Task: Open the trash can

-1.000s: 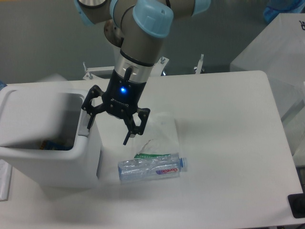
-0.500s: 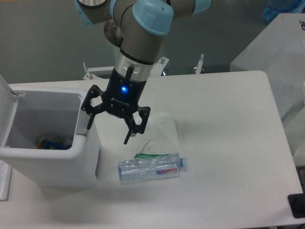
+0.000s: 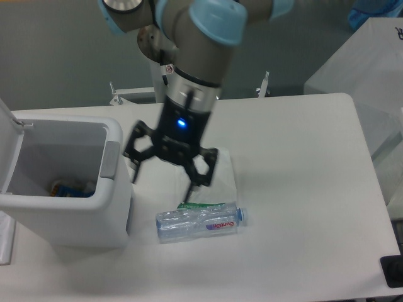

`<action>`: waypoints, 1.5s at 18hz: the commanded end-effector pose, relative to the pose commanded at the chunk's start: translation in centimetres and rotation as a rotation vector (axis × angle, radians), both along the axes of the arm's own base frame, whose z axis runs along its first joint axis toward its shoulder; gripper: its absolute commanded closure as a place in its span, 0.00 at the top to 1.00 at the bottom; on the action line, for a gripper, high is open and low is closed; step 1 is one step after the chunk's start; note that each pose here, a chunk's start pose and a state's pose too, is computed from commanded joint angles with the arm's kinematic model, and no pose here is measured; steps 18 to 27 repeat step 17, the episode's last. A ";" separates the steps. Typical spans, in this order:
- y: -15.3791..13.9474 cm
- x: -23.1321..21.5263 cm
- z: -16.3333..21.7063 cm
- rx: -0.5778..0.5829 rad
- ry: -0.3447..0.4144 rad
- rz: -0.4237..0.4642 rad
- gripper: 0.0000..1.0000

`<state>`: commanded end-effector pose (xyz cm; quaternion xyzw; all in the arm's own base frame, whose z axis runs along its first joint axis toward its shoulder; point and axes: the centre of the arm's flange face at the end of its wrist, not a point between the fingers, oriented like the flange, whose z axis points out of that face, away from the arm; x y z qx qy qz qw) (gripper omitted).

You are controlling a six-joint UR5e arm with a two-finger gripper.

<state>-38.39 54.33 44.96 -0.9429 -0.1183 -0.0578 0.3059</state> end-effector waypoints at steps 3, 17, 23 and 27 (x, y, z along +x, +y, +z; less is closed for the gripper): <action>-1.0 -6.1 -5.1 -0.081 0.076 0.034 1.00; -4.8 -8.2 -9.1 -0.451 0.368 -0.457 1.00; -4.8 -8.2 -9.1 -0.451 0.368 -0.457 1.00; -4.8 -8.2 -9.1 -0.451 0.368 -0.457 1.00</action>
